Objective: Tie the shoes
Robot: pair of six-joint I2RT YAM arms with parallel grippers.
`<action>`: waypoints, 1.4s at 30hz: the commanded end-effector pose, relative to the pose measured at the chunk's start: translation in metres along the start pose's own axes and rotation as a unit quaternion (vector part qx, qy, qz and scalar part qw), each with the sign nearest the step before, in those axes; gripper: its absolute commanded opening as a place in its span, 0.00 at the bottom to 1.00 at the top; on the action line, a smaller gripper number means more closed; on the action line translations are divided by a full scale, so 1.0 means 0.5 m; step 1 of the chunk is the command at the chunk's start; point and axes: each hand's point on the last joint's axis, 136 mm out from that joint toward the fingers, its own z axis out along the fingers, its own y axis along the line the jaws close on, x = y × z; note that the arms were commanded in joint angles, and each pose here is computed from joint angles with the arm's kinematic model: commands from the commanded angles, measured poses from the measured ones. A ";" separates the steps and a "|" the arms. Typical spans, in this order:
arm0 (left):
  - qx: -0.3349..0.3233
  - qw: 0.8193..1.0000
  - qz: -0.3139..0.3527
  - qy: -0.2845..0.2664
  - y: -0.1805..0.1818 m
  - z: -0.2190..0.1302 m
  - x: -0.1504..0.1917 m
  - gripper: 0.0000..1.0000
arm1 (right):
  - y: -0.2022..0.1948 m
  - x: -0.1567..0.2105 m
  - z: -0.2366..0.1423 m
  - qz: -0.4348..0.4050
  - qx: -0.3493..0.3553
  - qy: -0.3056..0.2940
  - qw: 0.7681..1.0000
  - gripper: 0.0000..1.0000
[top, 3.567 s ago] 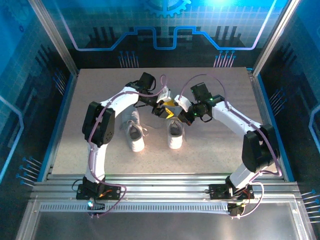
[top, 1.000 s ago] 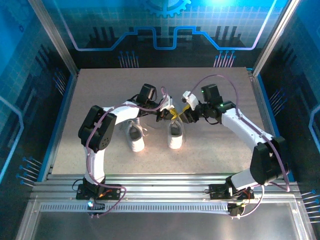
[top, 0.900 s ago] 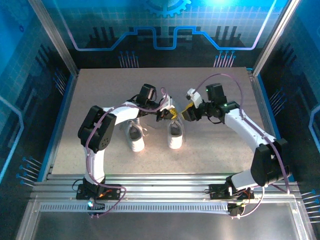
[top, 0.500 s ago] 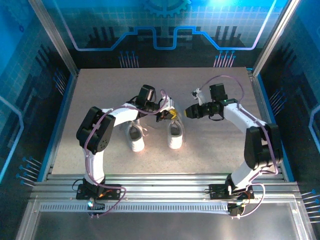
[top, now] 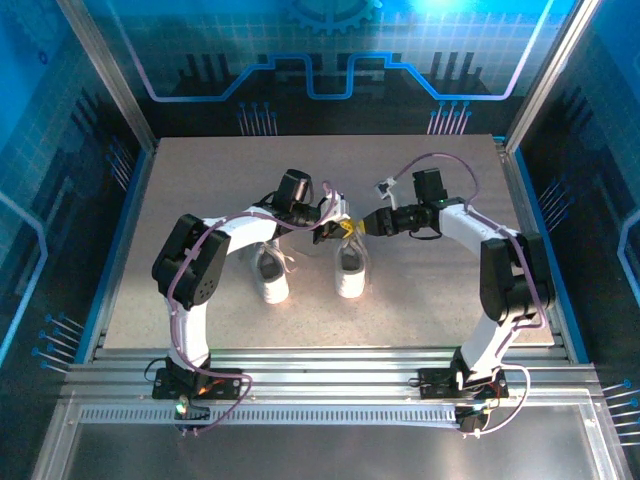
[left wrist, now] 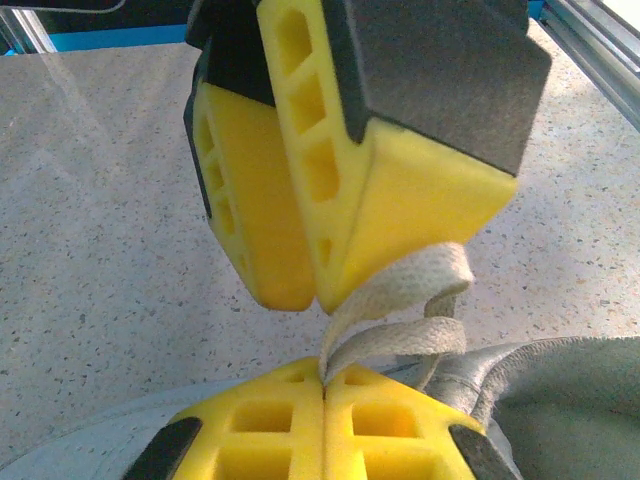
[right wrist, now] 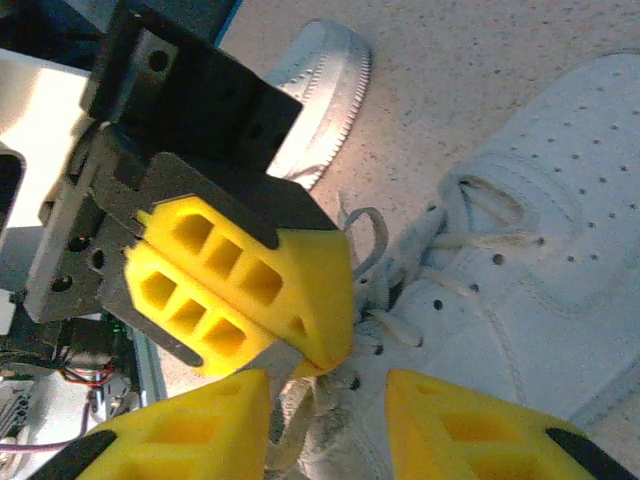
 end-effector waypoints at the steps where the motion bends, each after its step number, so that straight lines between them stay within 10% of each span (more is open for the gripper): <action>1: 0.002 1.000 0.024 -0.004 -0.011 -0.007 -0.025 0.00 | 0.027 -0.012 0.012 -0.009 -0.038 0.000 0.999 0.35; 14: -0.003 0.999 0.032 0.001 -0.013 -0.003 -0.027 0.00 | 0.030 0.006 0.037 -0.002 -0.045 0.025 0.999 0.33; 20: -0.006 0.999 0.032 0.004 -0.013 -0.006 -0.027 0.00 | 0.030 0.006 0.032 -0.004 -0.039 0.025 0.999 0.00; 42: -0.029 0.999 0.042 0.011 -0.019 -0.025 -0.032 0.07 | 0.004 -0.015 -0.007 -0.098 0.108 0.011 0.989 0.00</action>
